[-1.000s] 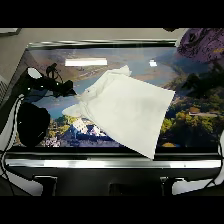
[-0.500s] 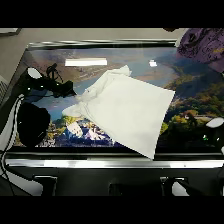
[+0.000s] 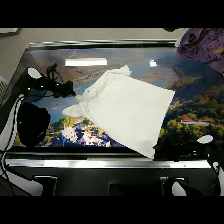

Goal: Fold the clothes and pants, and hang the long-sleeved shirts on hangers.

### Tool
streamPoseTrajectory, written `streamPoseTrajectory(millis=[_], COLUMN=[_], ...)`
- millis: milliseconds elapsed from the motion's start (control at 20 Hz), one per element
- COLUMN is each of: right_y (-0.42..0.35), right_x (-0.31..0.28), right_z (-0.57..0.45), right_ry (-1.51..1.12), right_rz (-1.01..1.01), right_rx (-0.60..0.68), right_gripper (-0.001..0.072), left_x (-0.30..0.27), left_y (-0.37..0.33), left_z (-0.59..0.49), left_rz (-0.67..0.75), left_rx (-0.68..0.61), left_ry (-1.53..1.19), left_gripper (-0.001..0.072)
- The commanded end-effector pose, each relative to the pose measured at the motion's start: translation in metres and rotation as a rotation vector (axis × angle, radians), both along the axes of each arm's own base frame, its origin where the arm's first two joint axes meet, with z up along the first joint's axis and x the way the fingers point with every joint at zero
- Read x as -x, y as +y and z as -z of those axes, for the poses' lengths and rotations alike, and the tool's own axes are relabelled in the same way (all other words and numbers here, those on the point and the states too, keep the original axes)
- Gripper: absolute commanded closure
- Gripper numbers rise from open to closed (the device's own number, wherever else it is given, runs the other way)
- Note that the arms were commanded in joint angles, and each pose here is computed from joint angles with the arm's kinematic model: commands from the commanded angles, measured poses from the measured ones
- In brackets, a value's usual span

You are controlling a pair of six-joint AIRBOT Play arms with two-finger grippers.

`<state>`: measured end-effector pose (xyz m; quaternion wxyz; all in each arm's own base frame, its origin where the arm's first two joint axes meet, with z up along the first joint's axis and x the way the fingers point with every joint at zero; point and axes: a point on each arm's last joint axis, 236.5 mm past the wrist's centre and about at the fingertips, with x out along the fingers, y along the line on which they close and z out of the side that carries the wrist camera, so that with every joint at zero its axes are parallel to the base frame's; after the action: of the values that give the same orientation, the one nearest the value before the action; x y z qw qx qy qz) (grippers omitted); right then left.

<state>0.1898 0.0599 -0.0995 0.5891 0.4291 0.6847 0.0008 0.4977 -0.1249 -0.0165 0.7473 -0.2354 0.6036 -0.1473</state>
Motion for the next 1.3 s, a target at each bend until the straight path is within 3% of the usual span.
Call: streamPoseTrajectory(millis=[0,350,400,500,550,600,800,1100,1250], right_y=[-0.002,0.019,0.02,0.02,0.022,0.026,0.03,-0.011,0.01], right_x=[-0.009,0.009,0.009,0.002,-0.006,-0.017,-0.076,-0.213,-0.23], right_z=[0.006,0.02,0.02,0.019,0.015,0.009,-0.046,-0.252,-0.414], right_ry=[-0.01,0.043,0.04,0.013,-0.021,-0.063,-0.259,-0.839,-1.205], right_rz=[0.074,0.152,0.153,0.169,0.179,0.199,0.246,0.174,0.061], right_rx=[0.012,-0.065,-0.068,-0.071,-0.089,-0.123,-0.247,-0.109,-0.05], right_gripper=[0.0294,0.0297,0.0329,0.0502,0.0659,0.0687,0.069,0.069,0.069], left_x=[-0.001,-0.001,-0.001,-0.001,-0.001,-0.001,-0.011,-0.034,-0.009], left_y=[0.001,0.001,0.001,0.001,0.001,0.0,0.009,0.027,0.03], left_z=[0.0,0.0,0.0,0.0,0.0,-0.001,-0.032,-0.192,-0.306], left_rz=[-0.002,-0.003,-0.003,-0.003,-0.003,-0.003,-0.04,-0.084,-0.104], left_rx=[0.0,-0.001,-0.001,-0.001,0.0,0.001,0.012,0.011,0.015], left_ry=[-0.003,-0.004,-0.005,-0.005,-0.004,-0.004,-0.062,-0.436,-0.684], left_gripper=[0.069,0.069,0.069,0.069,0.069,0.069,0.0691,0.0691,0.0691])
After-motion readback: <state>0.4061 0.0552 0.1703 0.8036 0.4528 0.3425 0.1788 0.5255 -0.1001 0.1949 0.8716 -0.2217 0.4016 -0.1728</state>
